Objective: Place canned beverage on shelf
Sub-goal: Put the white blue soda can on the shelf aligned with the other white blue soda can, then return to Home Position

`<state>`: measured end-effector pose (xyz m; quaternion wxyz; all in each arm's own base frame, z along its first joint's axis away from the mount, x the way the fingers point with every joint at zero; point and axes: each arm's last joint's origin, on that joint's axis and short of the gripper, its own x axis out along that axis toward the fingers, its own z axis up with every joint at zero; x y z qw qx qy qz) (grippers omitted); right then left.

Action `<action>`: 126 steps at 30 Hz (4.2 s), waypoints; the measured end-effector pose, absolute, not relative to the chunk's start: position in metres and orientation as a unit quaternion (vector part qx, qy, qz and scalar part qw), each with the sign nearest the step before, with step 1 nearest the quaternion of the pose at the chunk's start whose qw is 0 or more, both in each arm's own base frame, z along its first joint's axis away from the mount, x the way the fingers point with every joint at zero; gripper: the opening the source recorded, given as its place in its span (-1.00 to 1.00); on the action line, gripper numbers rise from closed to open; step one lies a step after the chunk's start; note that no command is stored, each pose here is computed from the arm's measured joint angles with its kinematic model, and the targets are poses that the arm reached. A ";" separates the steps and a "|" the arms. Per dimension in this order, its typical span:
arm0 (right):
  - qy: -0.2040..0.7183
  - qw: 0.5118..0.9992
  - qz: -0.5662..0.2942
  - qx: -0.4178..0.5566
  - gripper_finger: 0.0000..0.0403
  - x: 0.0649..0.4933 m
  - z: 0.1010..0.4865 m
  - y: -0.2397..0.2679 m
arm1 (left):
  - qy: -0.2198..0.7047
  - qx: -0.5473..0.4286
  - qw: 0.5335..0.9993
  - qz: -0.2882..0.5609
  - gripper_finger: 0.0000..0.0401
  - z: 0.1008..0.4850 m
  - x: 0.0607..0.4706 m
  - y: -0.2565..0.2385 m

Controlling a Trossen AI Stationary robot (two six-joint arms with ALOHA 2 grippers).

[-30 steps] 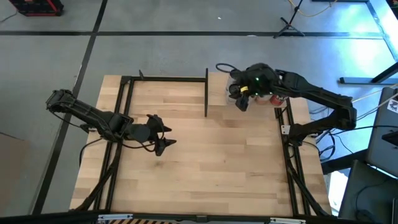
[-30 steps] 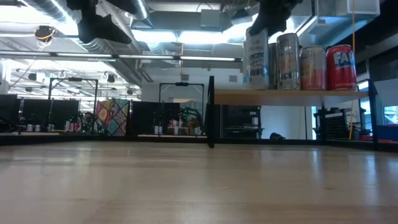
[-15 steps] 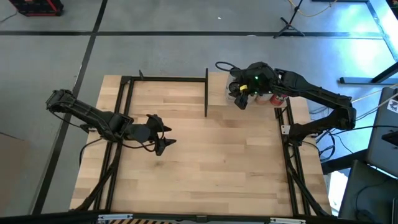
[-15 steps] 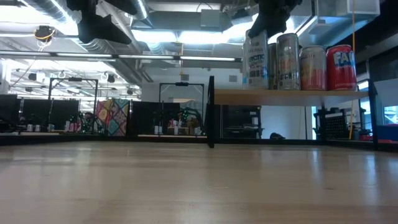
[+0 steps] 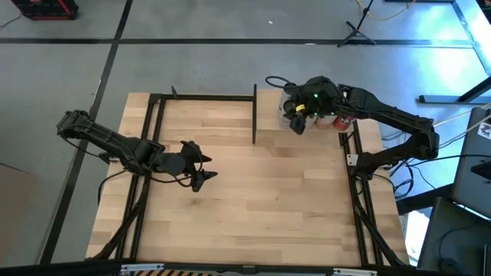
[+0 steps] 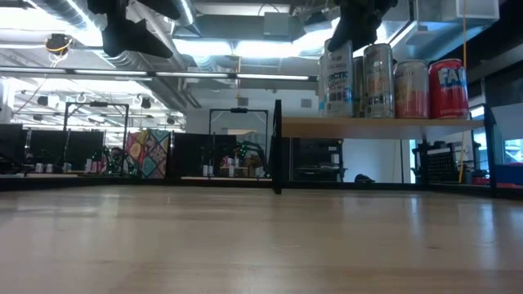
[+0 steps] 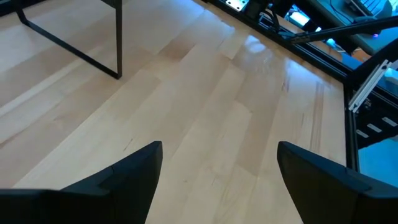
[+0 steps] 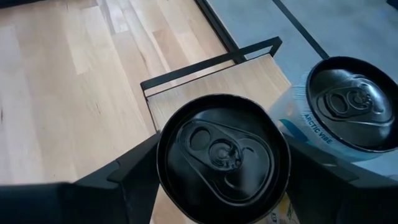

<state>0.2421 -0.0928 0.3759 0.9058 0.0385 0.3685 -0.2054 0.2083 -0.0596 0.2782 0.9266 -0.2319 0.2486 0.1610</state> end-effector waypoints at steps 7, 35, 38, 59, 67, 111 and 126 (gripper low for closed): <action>0.367 0.906 -0.206 0.038 0.41 0.242 0.376 -0.093 | 0.249 -0.232 0.927 0.161 0.56 0.278 0.208 -0.060; 0.389 0.890 -0.238 0.007 0.83 0.239 0.374 -0.094 | 0.249 -0.232 0.927 0.161 0.56 0.278 0.208 -0.060; 0.385 0.892 -0.237 0.002 0.84 0.240 0.375 -0.095 | 0.249 -0.232 0.927 0.161 0.56 0.278 0.208 -0.060; 0.341 0.913 -0.218 -0.040 0.72 0.226 0.430 -0.088 | 0.236 -0.239 0.929 0.156 0.56 0.280 0.210 -0.060; 0.263 0.963 -0.044 0.043 0.71 0.235 0.450 -0.045 | 0.176 -0.272 0.930 0.171 0.55 0.289 0.215 -0.058; 0.128 0.976 0.149 0.090 -0.79 0.200 0.322 0.028 | 0.035 -0.063 0.996 -0.047 -0.85 0.303 0.148 -0.029; 0.025 0.994 0.069 0.084 -0.79 0.126 0.257 0.015 | -0.029 -0.065 0.996 -0.055 -0.84 0.277 0.121 -0.023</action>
